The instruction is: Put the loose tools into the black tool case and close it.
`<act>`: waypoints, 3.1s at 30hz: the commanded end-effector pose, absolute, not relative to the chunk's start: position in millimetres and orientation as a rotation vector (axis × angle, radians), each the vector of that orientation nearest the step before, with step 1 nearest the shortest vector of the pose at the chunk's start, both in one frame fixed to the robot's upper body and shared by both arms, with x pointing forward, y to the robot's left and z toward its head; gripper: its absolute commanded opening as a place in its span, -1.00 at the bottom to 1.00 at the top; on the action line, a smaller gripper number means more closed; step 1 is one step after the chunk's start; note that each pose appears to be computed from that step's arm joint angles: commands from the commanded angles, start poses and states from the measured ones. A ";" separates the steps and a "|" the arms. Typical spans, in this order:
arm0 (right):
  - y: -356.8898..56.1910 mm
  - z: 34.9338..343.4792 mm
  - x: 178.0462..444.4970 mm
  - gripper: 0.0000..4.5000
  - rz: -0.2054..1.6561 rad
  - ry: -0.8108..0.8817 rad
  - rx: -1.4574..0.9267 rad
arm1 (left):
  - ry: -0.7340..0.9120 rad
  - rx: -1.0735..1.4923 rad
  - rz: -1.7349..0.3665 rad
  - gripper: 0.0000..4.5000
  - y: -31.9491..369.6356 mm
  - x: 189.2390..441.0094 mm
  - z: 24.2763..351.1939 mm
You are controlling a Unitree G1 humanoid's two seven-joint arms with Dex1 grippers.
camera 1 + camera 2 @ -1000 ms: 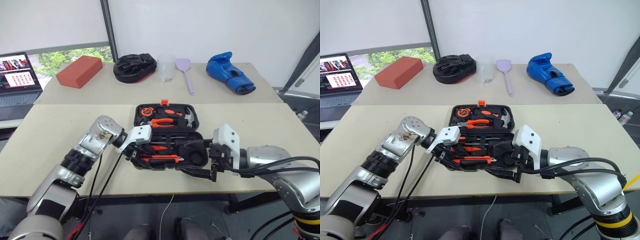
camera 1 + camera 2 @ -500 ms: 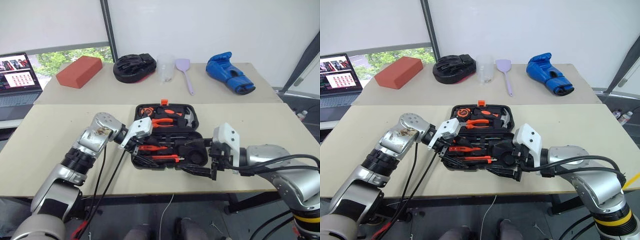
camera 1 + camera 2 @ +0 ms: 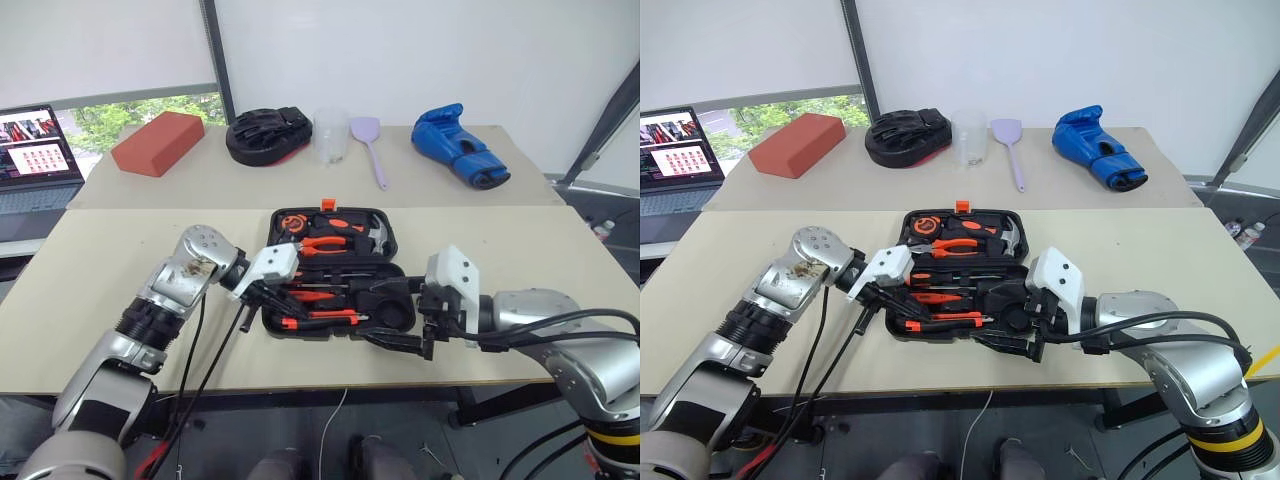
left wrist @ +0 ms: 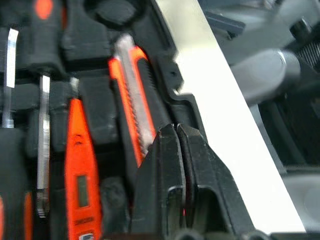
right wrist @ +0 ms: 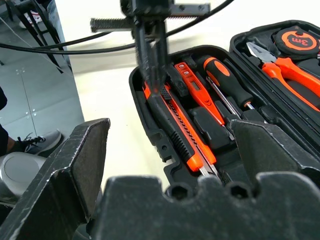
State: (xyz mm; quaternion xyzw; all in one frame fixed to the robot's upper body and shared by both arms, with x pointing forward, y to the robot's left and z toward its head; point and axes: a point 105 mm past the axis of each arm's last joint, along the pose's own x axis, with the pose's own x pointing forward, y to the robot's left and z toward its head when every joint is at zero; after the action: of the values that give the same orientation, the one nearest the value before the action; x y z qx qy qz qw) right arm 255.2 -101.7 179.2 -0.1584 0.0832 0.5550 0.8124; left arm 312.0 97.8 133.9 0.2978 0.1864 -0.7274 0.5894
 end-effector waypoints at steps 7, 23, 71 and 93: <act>-99.8 184.8 253.2 1.00 1.184 0.133 -0.354 | 0.425 0.885 -1.609 -0.98 94.7 329.0 109.9; -165.4 157.3 263.0 1.00 0.995 0.340 -0.441 | 0.165 0.354 -1.533 -0.03 100.5 322.8 205.9; -135.2 129.9 281.9 -0.60 1.076 0.423 -0.468 | 0.183 0.486 -1.537 1.00 102.7 295.6 187.1; -186.6 172.0 318.3 -0.63 0.890 0.299 -0.353 | 0.300 0.428 -1.110 0.35 183.2 329.2 155.6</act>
State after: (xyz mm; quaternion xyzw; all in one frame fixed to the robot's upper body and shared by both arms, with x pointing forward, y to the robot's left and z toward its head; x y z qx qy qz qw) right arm 308.6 -174.6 162.5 -0.1544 0.1618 0.4466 0.8663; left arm 323.9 168.0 152.3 0.1821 0.1489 -0.5499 0.8014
